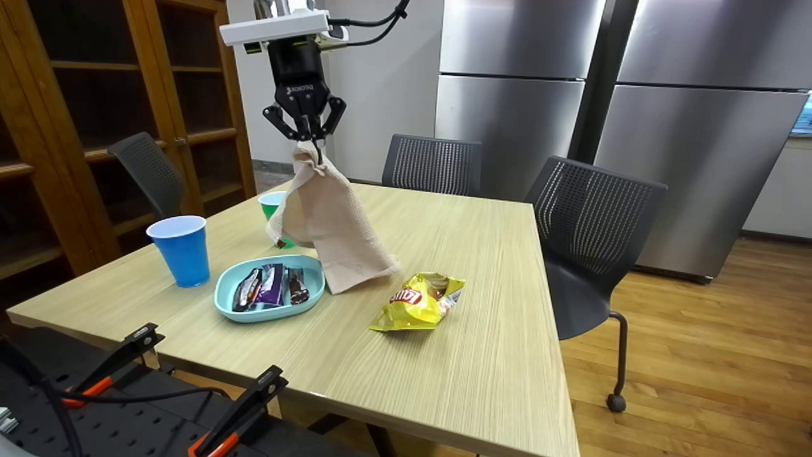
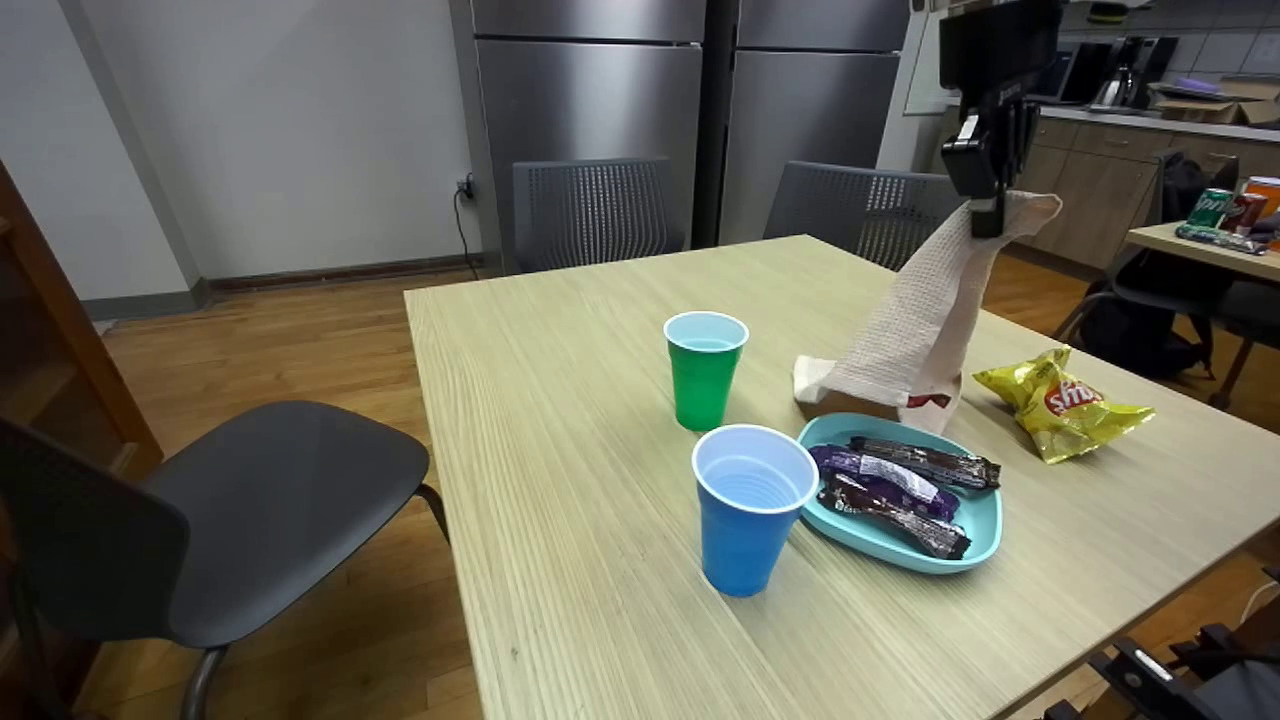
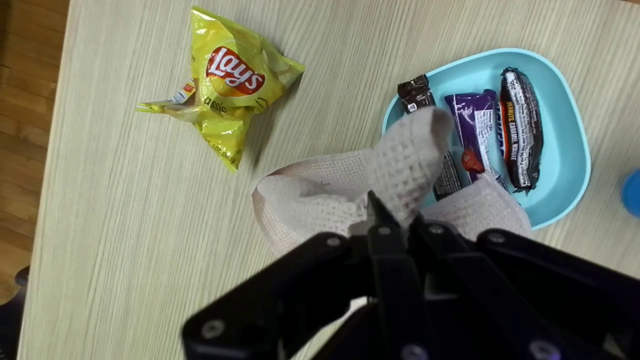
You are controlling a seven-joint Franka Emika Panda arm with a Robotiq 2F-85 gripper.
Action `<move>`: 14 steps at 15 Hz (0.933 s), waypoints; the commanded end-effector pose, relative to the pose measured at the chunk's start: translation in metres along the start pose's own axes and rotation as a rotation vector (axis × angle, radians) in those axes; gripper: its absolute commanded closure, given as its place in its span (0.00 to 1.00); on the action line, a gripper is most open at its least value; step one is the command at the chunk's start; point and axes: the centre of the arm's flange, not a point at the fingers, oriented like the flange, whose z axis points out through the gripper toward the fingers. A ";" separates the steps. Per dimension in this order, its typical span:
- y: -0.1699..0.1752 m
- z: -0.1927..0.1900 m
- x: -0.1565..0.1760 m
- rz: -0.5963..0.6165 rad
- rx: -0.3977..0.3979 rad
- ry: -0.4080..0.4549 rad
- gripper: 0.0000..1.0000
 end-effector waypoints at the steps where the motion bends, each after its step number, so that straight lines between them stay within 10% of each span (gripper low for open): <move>1: -0.007 -0.017 -0.018 0.011 -0.029 0.008 0.99; 14: -0.014 -0.022 -0.041 0.003 -0.046 0.032 0.99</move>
